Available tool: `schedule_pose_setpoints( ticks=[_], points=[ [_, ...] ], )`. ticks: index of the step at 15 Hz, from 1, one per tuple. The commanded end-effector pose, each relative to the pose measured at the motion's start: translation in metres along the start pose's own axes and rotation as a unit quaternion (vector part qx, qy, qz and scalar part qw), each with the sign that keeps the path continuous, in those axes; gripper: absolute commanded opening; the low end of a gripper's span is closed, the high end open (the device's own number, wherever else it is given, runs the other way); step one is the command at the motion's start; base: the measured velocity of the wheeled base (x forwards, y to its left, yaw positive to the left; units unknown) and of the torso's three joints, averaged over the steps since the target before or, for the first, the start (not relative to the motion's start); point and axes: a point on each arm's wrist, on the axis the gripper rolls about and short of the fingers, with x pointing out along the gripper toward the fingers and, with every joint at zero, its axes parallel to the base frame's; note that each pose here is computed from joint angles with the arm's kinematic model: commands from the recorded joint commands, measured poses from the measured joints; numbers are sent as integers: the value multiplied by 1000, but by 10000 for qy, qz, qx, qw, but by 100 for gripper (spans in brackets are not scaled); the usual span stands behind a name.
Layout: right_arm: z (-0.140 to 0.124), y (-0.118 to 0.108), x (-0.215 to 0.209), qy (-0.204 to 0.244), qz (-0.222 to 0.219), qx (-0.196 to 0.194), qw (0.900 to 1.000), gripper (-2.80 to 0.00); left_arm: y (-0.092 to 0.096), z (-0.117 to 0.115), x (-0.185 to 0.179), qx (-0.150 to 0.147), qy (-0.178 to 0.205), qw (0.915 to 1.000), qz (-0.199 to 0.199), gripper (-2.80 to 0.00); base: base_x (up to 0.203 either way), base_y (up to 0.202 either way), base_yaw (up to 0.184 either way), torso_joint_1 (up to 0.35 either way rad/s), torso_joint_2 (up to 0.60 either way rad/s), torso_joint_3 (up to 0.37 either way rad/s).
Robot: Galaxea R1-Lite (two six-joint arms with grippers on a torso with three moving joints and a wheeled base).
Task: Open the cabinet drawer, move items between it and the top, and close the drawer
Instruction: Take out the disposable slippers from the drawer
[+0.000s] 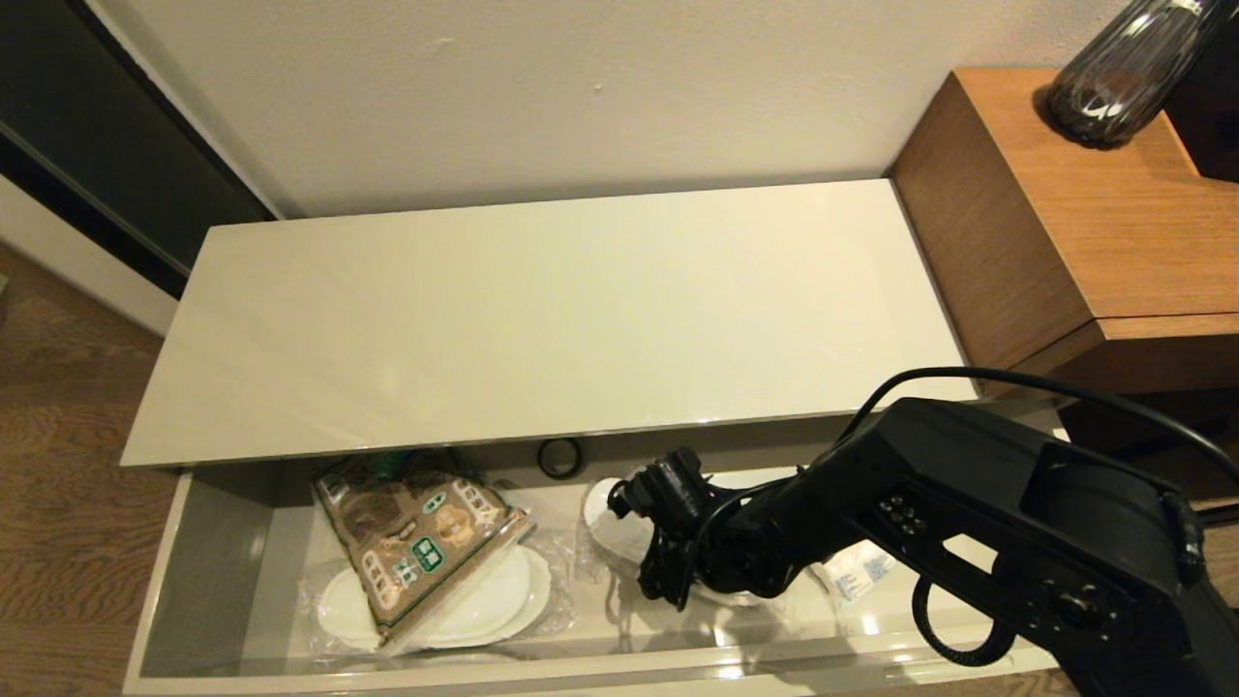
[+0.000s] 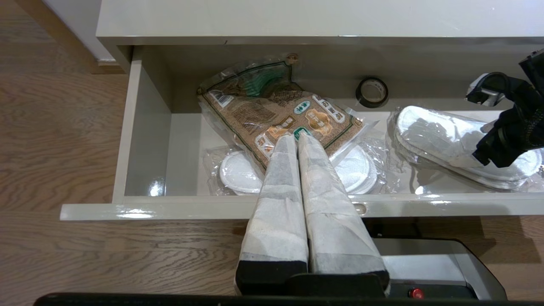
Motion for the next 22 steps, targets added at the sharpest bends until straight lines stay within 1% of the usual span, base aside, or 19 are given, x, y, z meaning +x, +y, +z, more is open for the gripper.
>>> schedule_pose_setpoints(
  ticks=[1,5,12,14,17,22],
  points=[
    [-1,3,4,-4,-4,-13,10000,0,0,0,0,0,5,10000,-1,-280,0,0,0,0,0,0],
    [-4,6,12,-163,-16,82,9998,0,0,0,0,0,5,10000,0,-280,0,0,0,0,0,0],
    [-8,8,15,-138,100,71,9998,0,0,0,0,0,5,10000,-1,-280,0,0,0,0,0,0],
    [-10,8,15,-214,93,76,9997,0,0,0,0,0,5,10000,1,-280,0,0,0,0,0,0],
    [-7,7,16,-262,271,80,9993,0,0,0,0,0,4,10000,7,-280,0,0,0,0,0,0],
    [-6,4,18,-255,318,75,9991,0,0,0,0,0,5,10000,-1,-280,0,0,0,0,0,0]
  ],
)
